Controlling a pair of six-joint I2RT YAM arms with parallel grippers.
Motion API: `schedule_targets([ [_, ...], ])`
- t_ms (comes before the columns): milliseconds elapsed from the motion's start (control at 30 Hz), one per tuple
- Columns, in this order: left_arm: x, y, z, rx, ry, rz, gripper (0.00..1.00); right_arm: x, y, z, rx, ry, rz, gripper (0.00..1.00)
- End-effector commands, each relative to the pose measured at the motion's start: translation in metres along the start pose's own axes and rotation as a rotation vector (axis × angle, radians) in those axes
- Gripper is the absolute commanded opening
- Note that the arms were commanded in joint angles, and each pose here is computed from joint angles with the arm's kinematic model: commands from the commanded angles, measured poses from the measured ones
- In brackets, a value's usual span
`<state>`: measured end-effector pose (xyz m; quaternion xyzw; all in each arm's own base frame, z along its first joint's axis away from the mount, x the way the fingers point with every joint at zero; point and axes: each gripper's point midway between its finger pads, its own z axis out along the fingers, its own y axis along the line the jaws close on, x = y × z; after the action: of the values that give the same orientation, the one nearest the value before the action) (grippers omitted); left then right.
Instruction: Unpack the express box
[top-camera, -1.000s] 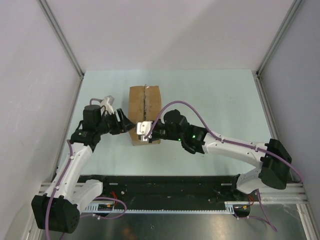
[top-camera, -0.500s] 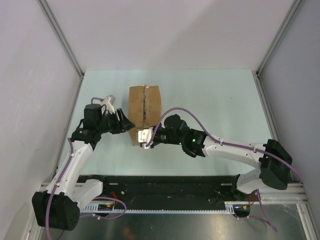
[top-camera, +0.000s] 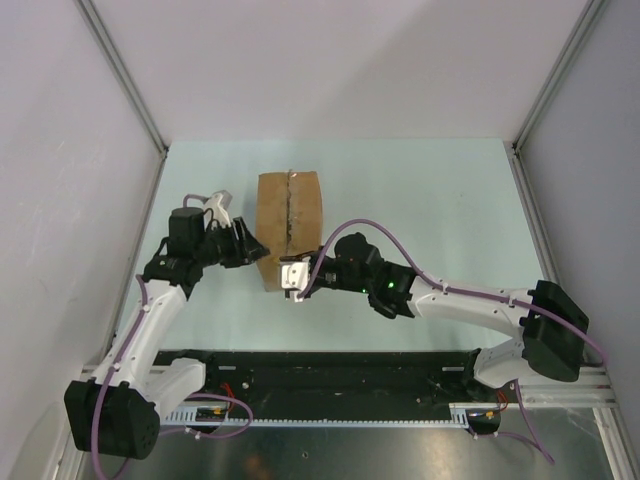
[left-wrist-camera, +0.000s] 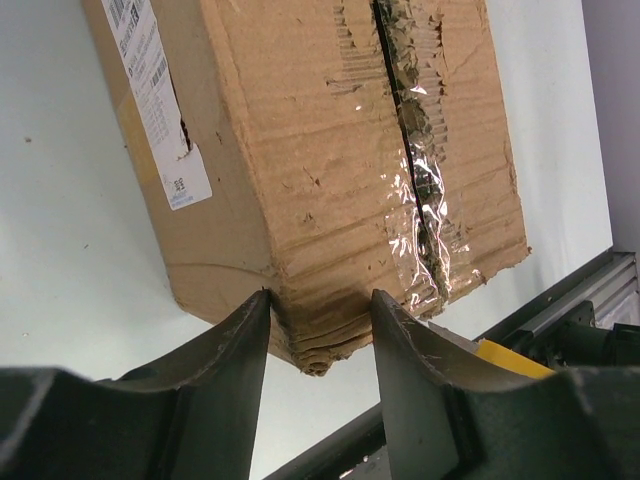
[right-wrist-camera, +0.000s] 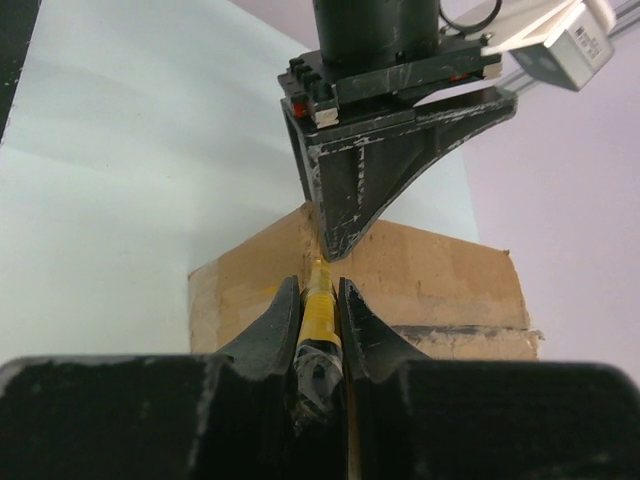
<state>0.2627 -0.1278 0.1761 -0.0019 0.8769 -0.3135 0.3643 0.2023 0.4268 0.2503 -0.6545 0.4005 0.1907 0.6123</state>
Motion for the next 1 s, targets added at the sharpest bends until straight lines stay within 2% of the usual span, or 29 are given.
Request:
schedule_targets([
  [0,-0.009,-0.003,0.0,0.013,-0.016,0.048,0.49,-0.022,-0.017,0.002,0.07,-0.081,-0.053,0.0],
  [967,-0.013,-0.002,-0.002,-0.003,-0.028,0.061,0.58,0.003,0.008,0.006,-0.012,0.004,-0.032,0.0],
])
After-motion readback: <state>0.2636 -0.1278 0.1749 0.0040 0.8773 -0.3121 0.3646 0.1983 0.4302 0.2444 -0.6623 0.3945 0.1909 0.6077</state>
